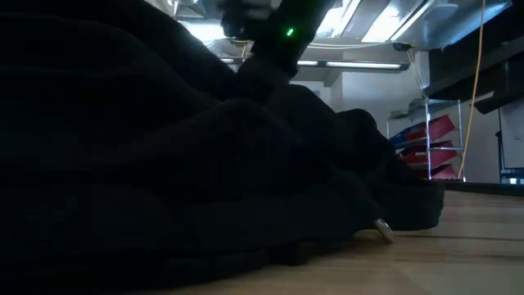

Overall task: Unpack backpack
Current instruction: Close the black backpack

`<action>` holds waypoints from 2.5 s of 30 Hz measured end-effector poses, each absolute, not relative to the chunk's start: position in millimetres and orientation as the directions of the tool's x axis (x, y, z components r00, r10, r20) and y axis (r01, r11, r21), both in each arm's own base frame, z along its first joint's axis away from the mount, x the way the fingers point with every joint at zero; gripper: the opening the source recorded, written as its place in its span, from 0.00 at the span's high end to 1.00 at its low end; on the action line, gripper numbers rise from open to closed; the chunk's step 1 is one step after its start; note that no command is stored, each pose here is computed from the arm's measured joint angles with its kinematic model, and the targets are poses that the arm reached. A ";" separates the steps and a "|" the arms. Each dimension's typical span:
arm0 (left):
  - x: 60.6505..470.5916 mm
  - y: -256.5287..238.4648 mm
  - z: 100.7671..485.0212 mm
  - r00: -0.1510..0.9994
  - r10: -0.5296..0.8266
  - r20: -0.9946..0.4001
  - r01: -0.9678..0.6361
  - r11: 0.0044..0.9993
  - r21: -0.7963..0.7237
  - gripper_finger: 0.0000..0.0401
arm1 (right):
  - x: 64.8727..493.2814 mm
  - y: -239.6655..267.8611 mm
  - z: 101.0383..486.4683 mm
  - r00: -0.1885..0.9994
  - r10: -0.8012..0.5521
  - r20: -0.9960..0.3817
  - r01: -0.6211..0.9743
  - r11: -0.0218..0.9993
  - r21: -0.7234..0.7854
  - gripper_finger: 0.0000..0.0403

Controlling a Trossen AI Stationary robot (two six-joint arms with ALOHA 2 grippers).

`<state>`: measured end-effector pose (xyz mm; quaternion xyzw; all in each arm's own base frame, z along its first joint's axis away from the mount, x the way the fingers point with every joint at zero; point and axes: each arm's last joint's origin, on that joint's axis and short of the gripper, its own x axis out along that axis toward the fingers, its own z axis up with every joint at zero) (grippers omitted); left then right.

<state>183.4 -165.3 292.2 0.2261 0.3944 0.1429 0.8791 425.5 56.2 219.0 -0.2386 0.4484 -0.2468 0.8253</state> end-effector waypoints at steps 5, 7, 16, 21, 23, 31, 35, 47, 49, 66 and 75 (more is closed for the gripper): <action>183.7 -164.7 292.6 0.655 0.441 -0.613 -0.076 0.846 0.528 1.00 | 414.5 80.5 231.9 0.493 -0.679 -0.544 0.212 0.700 -0.682 0.52; 183.7 -164.6 292.8 0.657 0.446 -0.608 -0.074 0.841 0.536 1.00 | 408.7 87.5 239.7 0.496 -0.706 -0.505 0.225 0.666 -0.711 0.52; 185.2 -168.1 291.7 0.642 0.380 -0.666 -0.028 0.880 0.474 1.00 | 367.8 70.0 256.8 0.311 -0.717 -0.624 0.194 0.691 -0.696 0.52; 189.2 -175.1 291.9 0.650 0.284 -0.705 0.050 0.909 0.413 1.00 | 357.3 52.3 254.5 0.182 -0.735 -0.653 0.167 0.678 -0.716 0.52; 191.1 -177.4 289.3 0.661 0.258 -0.705 0.072 0.913 0.401 1.00 | 357.6 48.3 253.5 0.166 -0.703 -0.692 0.126 0.711 -0.692 0.52; 204.5 -177.2 235.1 0.605 0.002 -0.796 0.279 0.936 0.214 1.00 | 352.2 32.7 232.7 0.097 -0.542 -0.835 -0.047 0.836 -0.547 0.52; 211.0 -168.9 212.8 0.628 -0.040 -0.777 0.274 0.946 0.172 1.00 | 348.5 22.9 223.0 0.194 -0.450 -0.872 -0.036 0.885 -0.465 0.52; 226.9 -168.1 220.0 0.713 -0.133 -0.688 0.314 0.939 0.144 0.96 | 343.6 18.2 203.4 0.399 -0.264 -0.878 -0.084 0.943 -0.322 0.52; 227.9 -167.3 220.2 0.714 -0.135 -0.687 0.314 0.939 0.141 0.94 | 344.2 18.3 202.7 0.403 -0.260 -0.878 -0.085 0.944 -0.318 0.52; 228.3 -164.3 219.0 0.704 -0.121 -0.700 0.324 0.932 0.165 0.89 | 359.5 13.6 209.5 0.552 -0.094 -0.828 -0.090 0.981 -0.171 0.52; 227.7 -165.4 218.9 0.697 -0.139 -0.704 0.361 0.916 0.176 0.89 | 357.8 9.1 208.7 0.529 -0.194 -0.826 -0.049 0.965 -0.258 0.58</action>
